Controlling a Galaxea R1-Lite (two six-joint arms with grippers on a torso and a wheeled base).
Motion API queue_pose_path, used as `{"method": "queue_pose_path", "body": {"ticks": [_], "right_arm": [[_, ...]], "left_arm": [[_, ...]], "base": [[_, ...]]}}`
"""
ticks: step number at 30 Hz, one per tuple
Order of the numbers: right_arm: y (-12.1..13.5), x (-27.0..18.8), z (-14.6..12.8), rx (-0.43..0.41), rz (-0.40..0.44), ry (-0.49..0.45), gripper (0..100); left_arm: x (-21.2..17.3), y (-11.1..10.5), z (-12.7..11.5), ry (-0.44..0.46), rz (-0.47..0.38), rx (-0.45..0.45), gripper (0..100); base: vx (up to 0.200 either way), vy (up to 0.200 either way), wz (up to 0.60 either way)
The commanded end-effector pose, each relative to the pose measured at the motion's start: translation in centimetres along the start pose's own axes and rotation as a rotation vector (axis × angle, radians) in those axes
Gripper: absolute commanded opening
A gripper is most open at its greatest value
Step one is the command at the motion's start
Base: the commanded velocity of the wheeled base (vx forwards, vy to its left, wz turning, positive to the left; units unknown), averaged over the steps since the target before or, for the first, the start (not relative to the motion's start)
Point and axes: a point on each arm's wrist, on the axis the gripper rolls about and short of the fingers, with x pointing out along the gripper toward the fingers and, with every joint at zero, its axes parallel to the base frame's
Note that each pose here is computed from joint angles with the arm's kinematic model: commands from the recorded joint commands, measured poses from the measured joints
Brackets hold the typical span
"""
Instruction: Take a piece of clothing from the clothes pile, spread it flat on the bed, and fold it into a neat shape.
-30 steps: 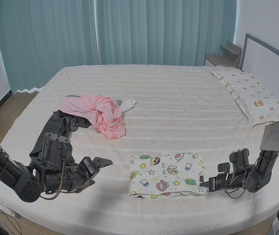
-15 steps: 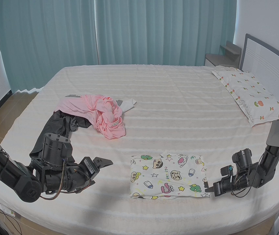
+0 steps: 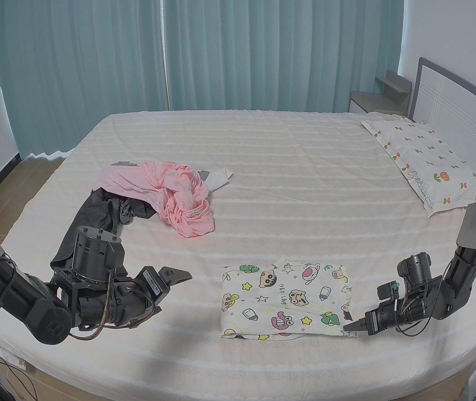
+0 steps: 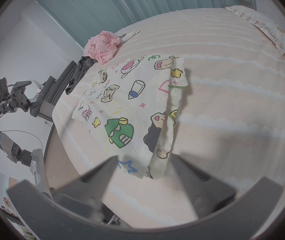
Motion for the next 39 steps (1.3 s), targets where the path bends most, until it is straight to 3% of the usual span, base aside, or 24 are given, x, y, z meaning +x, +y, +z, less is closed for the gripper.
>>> {"method": "queue_pose_path", "body": {"ticks": [1,6,12,15,23,32,35,39], "right_arm": [[-0.1,-0.3,0.3,-0.003,-0.002,-0.021,100],[-0.7,0.6,1.4,0.018,0.009,-0.049,100],[-1.2,2.8,2.0,0.065,0.023,-0.065,100],[-1.1,3.8,2.9,0.135,0.053,-0.099,100],[-0.8,5.3,3.5,0.167,0.073,-0.177,100],[0.5,6.6,3.3,0.136,-0.009,-0.172,100],[0.6,7.0,3.3,0.134,-0.073,-0.183,100],[0.6,7.0,3.4,0.137,-0.081,-0.186,100]], "left_arm": [[0.0,-0.6,0.3,-0.020,-0.013,0.005,100],[2.4,-1.8,0.8,-0.078,0.012,0.078,100],[9.9,0.4,0.1,-0.085,0.185,0.281,100],[13.2,1.3,-1.3,-0.051,0.223,0.354,100],[17.7,1.7,-3.7,-0.057,0.144,0.458,100],[19.1,1.1,-4.6,-0.047,0.085,0.513,100],[19.5,0.4,-5.2,-0.045,0.061,0.525,100],[19.9,-0.1,-5.6,-0.045,0.041,0.529,100]], "base": [[0.000,0.000,0.00],[0.000,0.000,0.00],[0.000,0.000,0.00],[0.000,0.000,0.00],[0.000,0.000,0.00],[0.000,0.000,0.00],[0.000,0.000,0.00],[0.000,0.000,0.00]]}}
